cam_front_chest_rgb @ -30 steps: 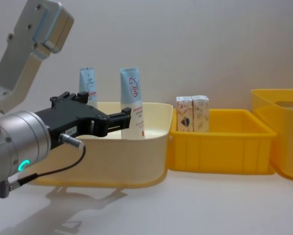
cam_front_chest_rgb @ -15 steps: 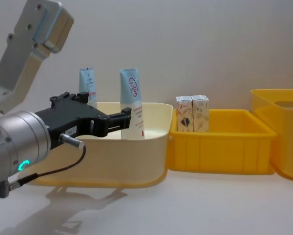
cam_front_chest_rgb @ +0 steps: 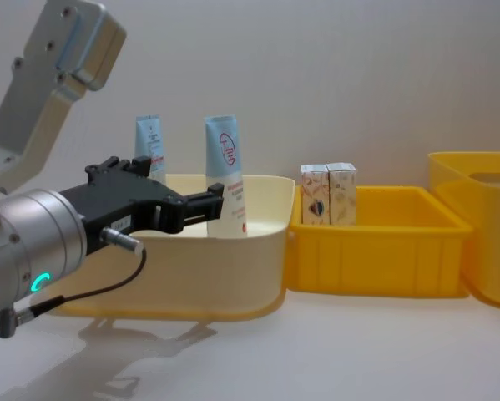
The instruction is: Bimanual collaborative sorting of washing and personal care products
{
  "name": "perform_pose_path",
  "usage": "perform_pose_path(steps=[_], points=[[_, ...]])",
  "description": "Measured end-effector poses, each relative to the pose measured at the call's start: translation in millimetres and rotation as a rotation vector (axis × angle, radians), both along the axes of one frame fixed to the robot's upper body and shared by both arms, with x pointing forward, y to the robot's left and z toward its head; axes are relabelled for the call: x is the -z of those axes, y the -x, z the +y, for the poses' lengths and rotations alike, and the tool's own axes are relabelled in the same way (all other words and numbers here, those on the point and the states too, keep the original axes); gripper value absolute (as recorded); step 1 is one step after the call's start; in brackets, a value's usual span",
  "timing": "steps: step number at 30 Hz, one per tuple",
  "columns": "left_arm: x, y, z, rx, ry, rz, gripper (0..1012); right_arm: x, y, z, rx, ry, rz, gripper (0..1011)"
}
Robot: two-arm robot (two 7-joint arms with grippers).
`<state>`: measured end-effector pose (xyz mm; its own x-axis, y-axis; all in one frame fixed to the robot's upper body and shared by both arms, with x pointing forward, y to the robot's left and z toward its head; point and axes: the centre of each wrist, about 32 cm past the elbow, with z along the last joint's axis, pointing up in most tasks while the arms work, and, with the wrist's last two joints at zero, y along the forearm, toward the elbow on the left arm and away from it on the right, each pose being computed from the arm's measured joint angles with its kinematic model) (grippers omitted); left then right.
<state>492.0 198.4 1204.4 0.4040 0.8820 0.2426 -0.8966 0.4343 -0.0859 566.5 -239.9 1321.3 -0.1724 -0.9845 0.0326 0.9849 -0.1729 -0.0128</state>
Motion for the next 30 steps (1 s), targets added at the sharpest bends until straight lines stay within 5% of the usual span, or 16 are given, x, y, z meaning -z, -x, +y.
perform_pose_path(steps=[5,22,30], points=[[0.0,0.0,0.0,0.000,0.000,0.000,1000,0.2,-0.1,4.6,-0.030,0.000,0.016,459],[0.0,0.0,0.0,0.000,0.000,0.000,1000,0.9,-0.4,12.5,-0.080,0.001,0.047,978],[-1.4,-0.9,0.1,-0.001,0.001,-0.001,1000,0.9,-0.5,13.5,-0.088,0.001,0.051,1001]])
